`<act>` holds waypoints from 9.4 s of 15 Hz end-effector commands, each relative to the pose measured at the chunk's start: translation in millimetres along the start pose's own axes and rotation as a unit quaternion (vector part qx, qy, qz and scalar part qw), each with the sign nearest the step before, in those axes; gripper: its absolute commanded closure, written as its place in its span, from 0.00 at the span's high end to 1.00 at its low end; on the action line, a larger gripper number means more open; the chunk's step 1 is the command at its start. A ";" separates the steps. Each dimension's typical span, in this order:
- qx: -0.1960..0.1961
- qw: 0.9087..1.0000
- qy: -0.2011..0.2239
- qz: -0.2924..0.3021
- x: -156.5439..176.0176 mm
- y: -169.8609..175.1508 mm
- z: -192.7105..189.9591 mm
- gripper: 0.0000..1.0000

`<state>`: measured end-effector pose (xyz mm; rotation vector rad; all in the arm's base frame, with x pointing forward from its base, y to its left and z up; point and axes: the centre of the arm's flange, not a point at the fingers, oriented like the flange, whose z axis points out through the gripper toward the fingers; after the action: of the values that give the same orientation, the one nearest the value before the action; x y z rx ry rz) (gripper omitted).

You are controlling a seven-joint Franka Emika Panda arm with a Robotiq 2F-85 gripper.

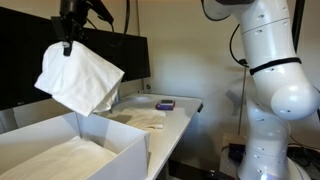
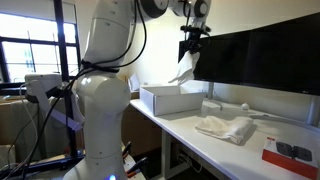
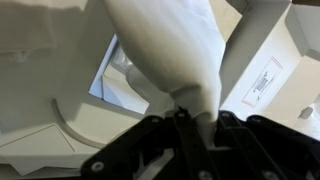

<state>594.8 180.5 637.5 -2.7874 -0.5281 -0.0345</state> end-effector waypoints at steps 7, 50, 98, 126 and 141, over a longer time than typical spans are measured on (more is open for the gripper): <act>0.058 0.992 -0.081 -0.071 -93.4 131.5 -31.0 0.09; 0.071 0.973 -0.173 0.132 -120.2 326.9 133.7 0.08; 0.129 0.982 -0.068 0.119 -78.9 323.7 117.7 0.08; 0.209 0.970 -0.121 0.042 -218.1 411.3 111.8 1.00; 0.206 0.974 0.072 -0.055 -216.7 391.6 211.7 1.00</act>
<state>531.4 -211.8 326.6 -2.2735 -0.5680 -0.0310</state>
